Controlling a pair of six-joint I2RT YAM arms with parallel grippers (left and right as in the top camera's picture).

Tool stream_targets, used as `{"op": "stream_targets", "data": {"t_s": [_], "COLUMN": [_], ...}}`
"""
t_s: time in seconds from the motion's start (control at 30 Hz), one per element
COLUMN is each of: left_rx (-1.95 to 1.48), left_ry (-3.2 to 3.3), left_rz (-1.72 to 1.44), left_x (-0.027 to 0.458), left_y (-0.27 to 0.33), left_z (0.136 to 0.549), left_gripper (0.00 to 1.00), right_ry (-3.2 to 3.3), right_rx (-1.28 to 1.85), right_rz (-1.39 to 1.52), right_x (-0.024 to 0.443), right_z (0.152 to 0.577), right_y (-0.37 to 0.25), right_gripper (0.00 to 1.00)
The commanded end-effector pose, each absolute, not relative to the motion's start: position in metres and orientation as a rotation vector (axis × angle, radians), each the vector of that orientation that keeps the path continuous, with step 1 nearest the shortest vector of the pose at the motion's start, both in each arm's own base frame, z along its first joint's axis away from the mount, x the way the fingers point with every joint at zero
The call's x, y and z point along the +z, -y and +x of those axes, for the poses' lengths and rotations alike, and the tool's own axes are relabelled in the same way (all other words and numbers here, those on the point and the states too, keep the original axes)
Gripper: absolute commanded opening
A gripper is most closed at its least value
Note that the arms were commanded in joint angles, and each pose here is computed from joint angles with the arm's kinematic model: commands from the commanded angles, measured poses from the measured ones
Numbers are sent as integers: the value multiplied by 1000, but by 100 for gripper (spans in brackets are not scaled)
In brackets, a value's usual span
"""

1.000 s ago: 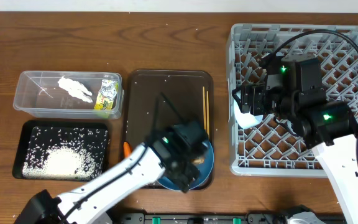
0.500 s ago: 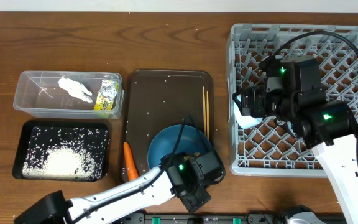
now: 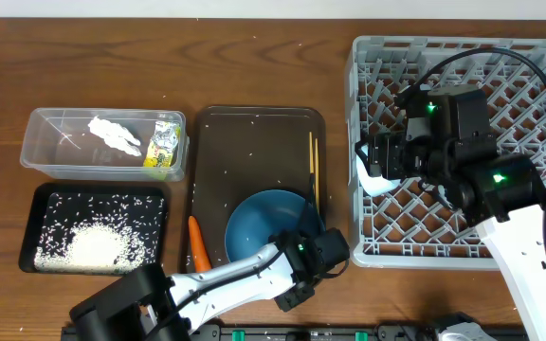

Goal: Sort waste into correct bins and load items into the dishwasher rack
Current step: 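Grasp the rim of the blue plate with the left gripper, then lift the blue plate off the brown tray with the left gripper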

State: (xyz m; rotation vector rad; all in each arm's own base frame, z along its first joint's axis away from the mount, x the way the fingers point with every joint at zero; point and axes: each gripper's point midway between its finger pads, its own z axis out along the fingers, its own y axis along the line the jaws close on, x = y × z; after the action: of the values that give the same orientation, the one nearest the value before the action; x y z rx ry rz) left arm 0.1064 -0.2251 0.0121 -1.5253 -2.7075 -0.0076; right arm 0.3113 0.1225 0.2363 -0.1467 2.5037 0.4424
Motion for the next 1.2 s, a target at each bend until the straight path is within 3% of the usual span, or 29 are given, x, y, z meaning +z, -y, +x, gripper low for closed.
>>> {"op": "stream_targets", "data": {"t_s": [0.0,0.13,0.37,0.47,0.83,0.93,1.17], "left_rx": [-75,-55,12,27,44,48,39], "left_ry": [2774,2847,2982,3024,3079,3089,3089], "left_rz": [-1508,-1409,-1257,-1236,-1179,-1184,-1224], "left_x": [17,21,26,27,29,29,21], "left_y": [219,216,212,213,206,208,210], "left_z": [125,146,184,195,212,215,225], "left_gripper": [37,30,27,7,6,12,13], "right_ry": [-2498,-2498,-2497,-2496,-2497,-2496,-2498], "right_rx": [449,448,448,448,448,448,448], "right_rz": [-167,-167,-167,-167,-167,-167,-167], "right_x": [239,239,240,240,240,240,239], "right_z": [311,311,311,311,311,311,311], "right_y": [-129,-129,-129,-129,-129,-129,-129], "right_gripper": [79,78,79,78,78,78,78]}}
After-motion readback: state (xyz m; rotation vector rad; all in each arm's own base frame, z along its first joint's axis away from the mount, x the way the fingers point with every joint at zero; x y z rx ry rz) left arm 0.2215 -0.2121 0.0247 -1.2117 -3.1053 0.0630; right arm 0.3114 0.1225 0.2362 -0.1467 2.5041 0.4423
